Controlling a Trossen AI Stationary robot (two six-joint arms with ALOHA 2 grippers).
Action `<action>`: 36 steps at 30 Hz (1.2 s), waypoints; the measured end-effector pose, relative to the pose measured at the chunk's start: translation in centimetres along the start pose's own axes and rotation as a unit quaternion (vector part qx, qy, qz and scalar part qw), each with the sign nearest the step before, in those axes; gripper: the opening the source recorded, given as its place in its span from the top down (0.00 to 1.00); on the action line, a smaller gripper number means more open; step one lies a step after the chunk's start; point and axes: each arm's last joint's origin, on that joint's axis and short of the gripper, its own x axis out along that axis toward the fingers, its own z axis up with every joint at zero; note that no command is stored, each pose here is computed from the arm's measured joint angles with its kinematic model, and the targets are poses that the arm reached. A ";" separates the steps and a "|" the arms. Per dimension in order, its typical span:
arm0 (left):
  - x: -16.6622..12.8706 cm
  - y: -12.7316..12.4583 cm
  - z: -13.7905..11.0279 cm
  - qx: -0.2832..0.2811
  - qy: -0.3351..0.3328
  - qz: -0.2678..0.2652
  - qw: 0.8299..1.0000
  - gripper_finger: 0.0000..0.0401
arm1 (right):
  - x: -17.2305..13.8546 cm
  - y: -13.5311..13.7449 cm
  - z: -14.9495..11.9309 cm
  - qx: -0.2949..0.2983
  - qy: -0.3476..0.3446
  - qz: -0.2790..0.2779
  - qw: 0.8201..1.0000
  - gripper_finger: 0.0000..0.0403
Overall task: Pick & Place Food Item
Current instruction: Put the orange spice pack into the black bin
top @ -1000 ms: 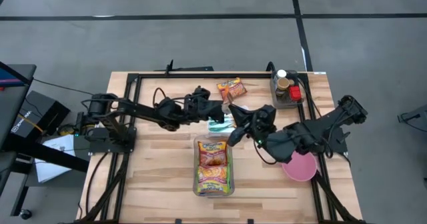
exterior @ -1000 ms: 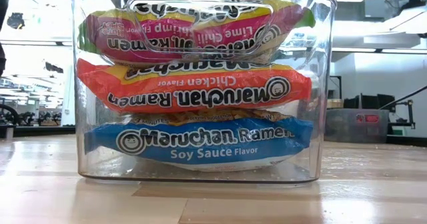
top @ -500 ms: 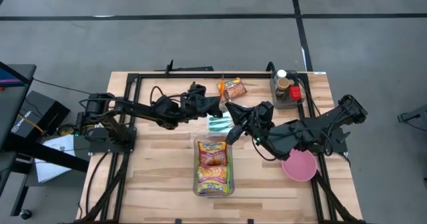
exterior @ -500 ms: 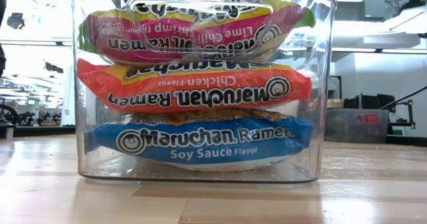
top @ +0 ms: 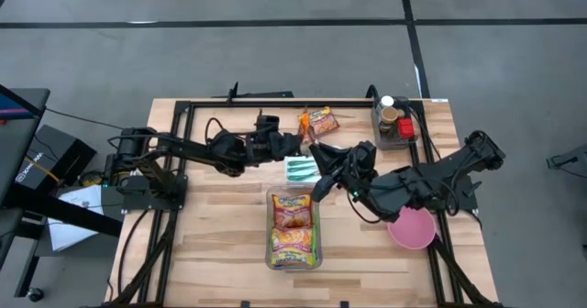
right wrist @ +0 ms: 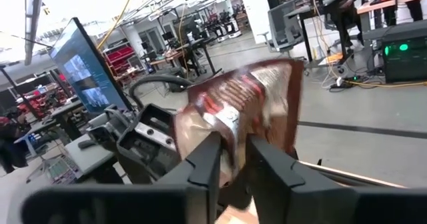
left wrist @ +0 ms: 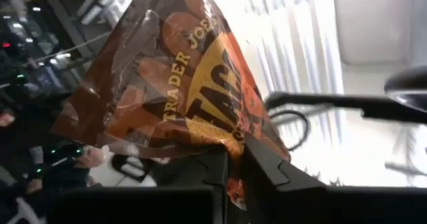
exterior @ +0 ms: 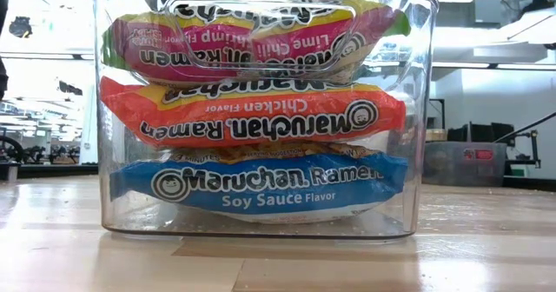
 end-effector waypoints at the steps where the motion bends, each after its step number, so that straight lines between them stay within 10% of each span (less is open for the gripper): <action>1: 0.0 -0.2 0.2 0.009 0.007 -0.005 1.000 0.97 | -0.1 0.1 0.0 0.000 0.001 0.002 1.000 0.82; 9: 0.4 -3.0 3.3 0.146 0.042 -0.034 0.988 0.97 | -1.2 0.2 -0.7 0.005 0.023 0.020 1.000 0.65; 13: 0.4 -4.5 4.9 0.244 0.100 0.035 0.964 0.97 | -1.8 -0.3 -2.1 0.014 0.086 0.045 0.995 0.54; 26: -5.6 -7.7 3.2 0.456 0.413 0.298 0.730 0.98 | -3.0 -2.7 -0.9 0.011 0.248 0.129 0.960 0.39; 36: -6.2 -7.4 -1.3 0.560 0.430 0.377 0.600 0.98 | 2.6 -6.3 2.1 -0.035 0.292 0.168 0.941 0.39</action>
